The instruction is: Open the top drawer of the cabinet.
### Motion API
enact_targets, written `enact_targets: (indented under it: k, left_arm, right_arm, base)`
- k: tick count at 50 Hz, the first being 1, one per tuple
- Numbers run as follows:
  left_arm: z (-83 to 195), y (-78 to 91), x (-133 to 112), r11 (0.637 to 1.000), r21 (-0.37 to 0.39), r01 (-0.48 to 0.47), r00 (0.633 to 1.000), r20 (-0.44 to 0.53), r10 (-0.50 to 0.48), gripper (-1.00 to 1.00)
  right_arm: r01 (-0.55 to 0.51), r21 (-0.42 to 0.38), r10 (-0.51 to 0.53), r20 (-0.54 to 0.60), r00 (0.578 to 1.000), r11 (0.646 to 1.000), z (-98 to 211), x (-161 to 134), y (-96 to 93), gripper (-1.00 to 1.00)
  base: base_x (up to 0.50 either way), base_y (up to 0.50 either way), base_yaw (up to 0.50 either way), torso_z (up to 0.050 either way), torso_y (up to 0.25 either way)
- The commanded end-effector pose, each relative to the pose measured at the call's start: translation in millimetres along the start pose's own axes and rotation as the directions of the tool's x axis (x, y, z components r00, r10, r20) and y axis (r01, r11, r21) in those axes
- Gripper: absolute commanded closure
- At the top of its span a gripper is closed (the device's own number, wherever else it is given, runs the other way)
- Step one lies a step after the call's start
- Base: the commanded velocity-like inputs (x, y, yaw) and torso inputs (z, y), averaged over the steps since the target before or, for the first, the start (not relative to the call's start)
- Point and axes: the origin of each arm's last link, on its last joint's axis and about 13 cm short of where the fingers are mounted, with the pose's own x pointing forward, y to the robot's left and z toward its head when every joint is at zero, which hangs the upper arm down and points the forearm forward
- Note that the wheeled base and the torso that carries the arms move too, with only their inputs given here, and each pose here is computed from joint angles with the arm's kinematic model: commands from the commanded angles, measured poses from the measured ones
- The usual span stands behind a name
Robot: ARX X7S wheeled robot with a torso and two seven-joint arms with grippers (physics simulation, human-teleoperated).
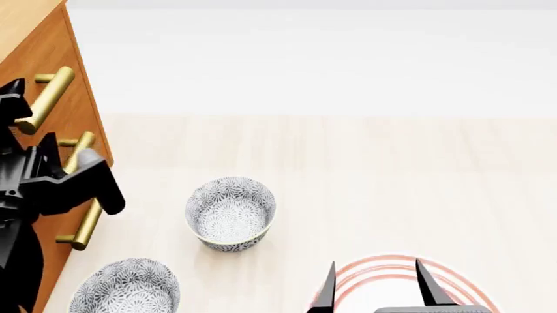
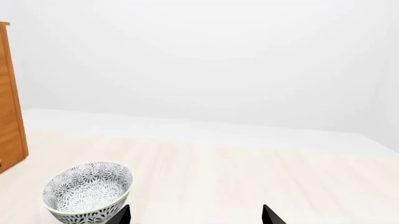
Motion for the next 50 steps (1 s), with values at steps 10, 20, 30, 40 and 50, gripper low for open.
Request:
enact_targets:
  k: [10, 20, 30, 40, 50]
  left_arm:
    - [-1, 8.1, -5, 0.991, 0.107, -0.08, 0.996, -0.03, 0.084, 1.0]
    - [2, 7.3, -5, 0.993, 0.093, -0.077, 0.997, -0.013, 0.078, 1.0]
    - [35, 12.3, -7, 0.994, 0.046, -0.098, 0.992, 0.082, 0.094, 1.0]
    - [61, 17.0, -16, 0.997, 0.003, -0.079, 0.985, 0.156, 0.077, 1.0]
    - [79, 15.5, -26, 0.995, 0.046, -0.083, 0.971, 0.229, 0.071, 1.0]
  right_arm:
    - [-0.002, 0.004, 0.002, 0.0, 1.0, 1.0, -2, 1, 0.2, -1.0]
    - [0.003, 0.007, -0.003, -0.003, 1.0, 1.0, -3, 0, -0.6, -1.0]
    - [0.0, 0.006, 0.0, -0.006, 1.0, 1.0, -3, 0, -0.1, -1.0]
    - [-0.004, 0.006, 0.005, -0.006, 1.0, 1.0, -2, 0, 0.9, -1.0]
    - [0.005, 0.009, -0.005, -0.002, 1.0, 1.0, -2, -4, -2.3, -1.0]
  base:
    - [0.0, 0.0, 0.0, 0.0, 0.001]
    - [0.0, 0.0, 0.0, 0.0, 0.001]
    - [0.0, 0.0, 0.0, 0.0, 0.0]
    - [0.0, 0.0, 0.0, 0.0, 0.0]
    - [0.0, 0.0, 0.0, 0.0, 0.003]
